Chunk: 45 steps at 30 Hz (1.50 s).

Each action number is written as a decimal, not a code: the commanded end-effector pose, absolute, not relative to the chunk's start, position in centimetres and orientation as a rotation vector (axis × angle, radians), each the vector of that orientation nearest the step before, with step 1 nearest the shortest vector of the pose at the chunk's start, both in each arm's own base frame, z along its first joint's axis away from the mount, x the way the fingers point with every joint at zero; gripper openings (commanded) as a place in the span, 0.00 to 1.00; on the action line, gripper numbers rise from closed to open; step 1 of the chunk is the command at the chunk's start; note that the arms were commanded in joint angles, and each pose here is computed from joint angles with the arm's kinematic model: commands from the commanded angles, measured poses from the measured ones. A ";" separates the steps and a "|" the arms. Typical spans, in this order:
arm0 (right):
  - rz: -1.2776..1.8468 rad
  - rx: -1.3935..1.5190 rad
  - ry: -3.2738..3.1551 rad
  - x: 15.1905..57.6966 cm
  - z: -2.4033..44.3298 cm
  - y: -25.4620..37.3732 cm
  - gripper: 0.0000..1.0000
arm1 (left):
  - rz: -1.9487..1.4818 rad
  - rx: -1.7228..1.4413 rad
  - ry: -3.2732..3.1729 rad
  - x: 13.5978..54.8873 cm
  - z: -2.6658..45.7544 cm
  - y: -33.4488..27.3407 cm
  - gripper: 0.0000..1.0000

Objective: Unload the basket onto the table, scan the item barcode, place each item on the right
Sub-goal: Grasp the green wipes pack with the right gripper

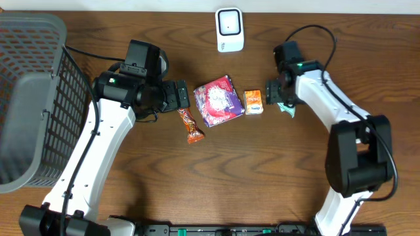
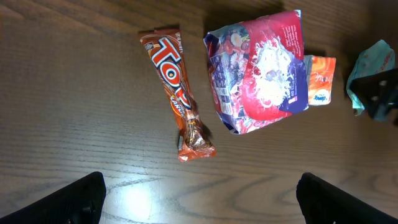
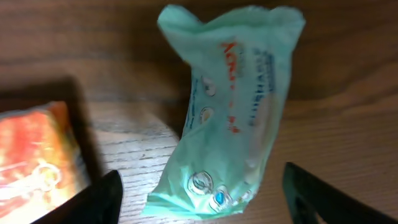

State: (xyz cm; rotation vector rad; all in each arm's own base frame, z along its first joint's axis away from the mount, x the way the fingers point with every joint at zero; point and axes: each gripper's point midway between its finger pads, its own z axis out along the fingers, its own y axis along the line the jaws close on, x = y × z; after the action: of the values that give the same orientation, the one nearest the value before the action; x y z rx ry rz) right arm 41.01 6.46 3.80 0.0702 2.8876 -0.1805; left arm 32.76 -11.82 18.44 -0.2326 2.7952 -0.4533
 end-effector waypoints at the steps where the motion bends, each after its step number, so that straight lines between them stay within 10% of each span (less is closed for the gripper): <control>1: -0.270 0.063 2.898 40.6 3.0 6.0 0.73 | -0.439 -0.225 2.781 32.8 18.9 -11.5 0.98; 12: -0.324 0.050 2.953 39.9 0.6 5.7 0.70 | -0.439 -0.225 2.781 32.8 18.9 -11.5 0.98; 17: -0.323 0.095 2.975 39.4 0.3 5.7 0.16 | -0.439 -0.225 2.781 32.8 18.9 -11.5 0.98; 20: -0.275 0.107 2.993 39.2 0.5 6.2 0.01 | -0.439 -0.225 2.781 32.8 18.9 -11.5 0.98; 34: 0.912 -0.112 2.909 39.7 11.6 10.4 0.01 | -0.439 -0.225 2.781 32.8 18.9 -11.5 0.98; 45: 1.470 0.111 2.727 35.7 8.2 8.7 0.01 | -0.439 -0.225 2.781 32.8 18.9 -11.5 0.98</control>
State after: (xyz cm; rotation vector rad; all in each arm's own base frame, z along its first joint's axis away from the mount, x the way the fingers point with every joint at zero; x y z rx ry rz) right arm 36.46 7.62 7.13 0.0876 2.8995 1.1949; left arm 32.77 -11.82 18.45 -0.2326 2.7947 -0.4529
